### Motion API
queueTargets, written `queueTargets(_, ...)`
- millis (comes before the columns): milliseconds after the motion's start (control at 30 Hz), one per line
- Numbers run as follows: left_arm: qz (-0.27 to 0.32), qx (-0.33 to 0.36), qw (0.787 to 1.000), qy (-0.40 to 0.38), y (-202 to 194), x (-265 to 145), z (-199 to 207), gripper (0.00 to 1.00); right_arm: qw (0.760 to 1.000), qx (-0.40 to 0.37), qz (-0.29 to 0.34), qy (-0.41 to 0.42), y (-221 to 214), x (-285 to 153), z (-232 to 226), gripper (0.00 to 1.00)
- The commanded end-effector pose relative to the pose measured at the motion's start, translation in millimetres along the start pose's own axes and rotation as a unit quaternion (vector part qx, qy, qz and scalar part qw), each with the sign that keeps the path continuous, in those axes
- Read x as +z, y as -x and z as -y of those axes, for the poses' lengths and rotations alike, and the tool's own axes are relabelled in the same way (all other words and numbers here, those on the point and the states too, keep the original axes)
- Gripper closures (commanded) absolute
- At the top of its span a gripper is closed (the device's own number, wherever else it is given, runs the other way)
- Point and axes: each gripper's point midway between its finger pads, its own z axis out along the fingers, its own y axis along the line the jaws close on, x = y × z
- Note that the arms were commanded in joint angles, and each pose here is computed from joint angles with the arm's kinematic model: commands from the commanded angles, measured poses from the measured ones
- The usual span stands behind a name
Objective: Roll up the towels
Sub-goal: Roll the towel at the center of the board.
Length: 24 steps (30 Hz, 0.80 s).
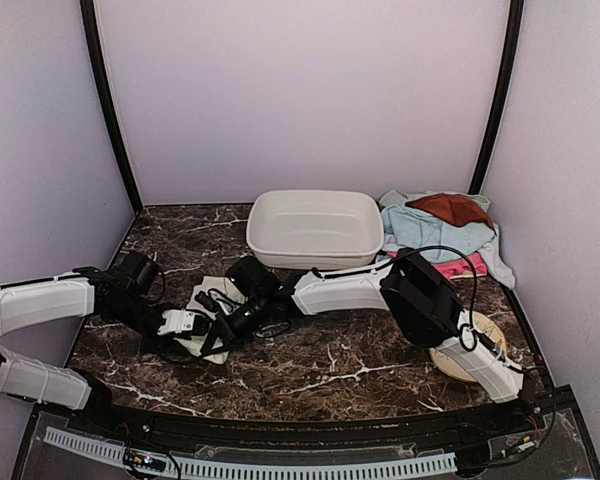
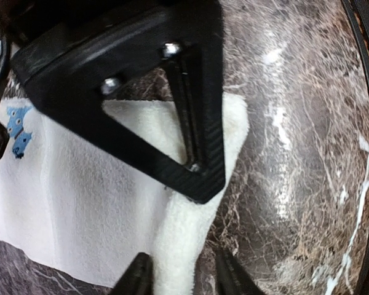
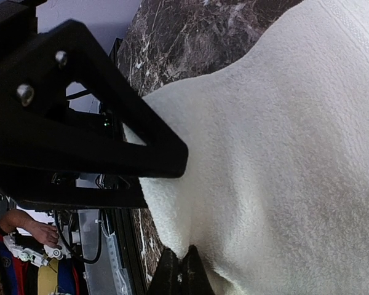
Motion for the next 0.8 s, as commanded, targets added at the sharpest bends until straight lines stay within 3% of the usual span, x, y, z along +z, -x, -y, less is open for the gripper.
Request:
queueTargets(0,0.007,-0.034,0.999,0.004,6,1,-8,0.72,1.0,-0.01,0.006,0.019,2,-1,-11,1.0)
queueTargets(133,0.005,-0.07,0.997,-0.021,5,4,-2,0.88,1.0,-0.012,0.027,0.005,4,-14,-9,0.89)
queueTargets(233,0.01,-0.096,0.994,-0.041,5,5,1,0.91,0.998,-0.018,0.055,-0.01,9,-34,-8,0.7)
queueTargets(333,0.02,-0.122,0.991,-0.057,7,3,4,0.93,0.995,-0.023,0.089,-0.024,13,-62,-8,0.62)
queueTargets(367,0.023,-0.129,0.989,-0.064,8,2,5,0.93,0.994,-0.022,0.103,-0.037,14,-72,-4,0.55)
queueTargets(400,0.026,-0.135,0.988,-0.07,8,1,6,0.93,0.992,-0.026,0.117,-0.047,17,-83,-3,0.39)
queueTargets(433,0.029,-0.143,0.986,-0.077,10,-1,7,0.94,0.989,-0.028,0.129,-0.059,17,-94,-1,0.14)
queueTargets(467,0.031,-0.151,0.985,-0.083,11,-2,8,0.94,0.987,-0.031,0.142,-0.072,19,-104,0,0.02)
queueTargets(567,0.044,-0.177,0.978,-0.105,15,-6,8,0.94,0.973,-0.053,0.178,-0.138,22,-138,5,0.0)
queueTargets(633,0.047,-0.199,0.972,-0.118,14,-6,7,0.95,0.949,-0.088,0.209,-0.22,27,-165,8,0.0)
queueTargets(733,0.047,-0.229,0.962,-0.141,10,-5,6,0.95,0.87,-0.157,0.318,-0.343,45,-232,-17,0.0)
queueTargets(767,0.046,-0.239,0.959,-0.148,8,-4,6,0.95,0.844,-0.146,0.365,-0.366,48,-257,-20,0.0)
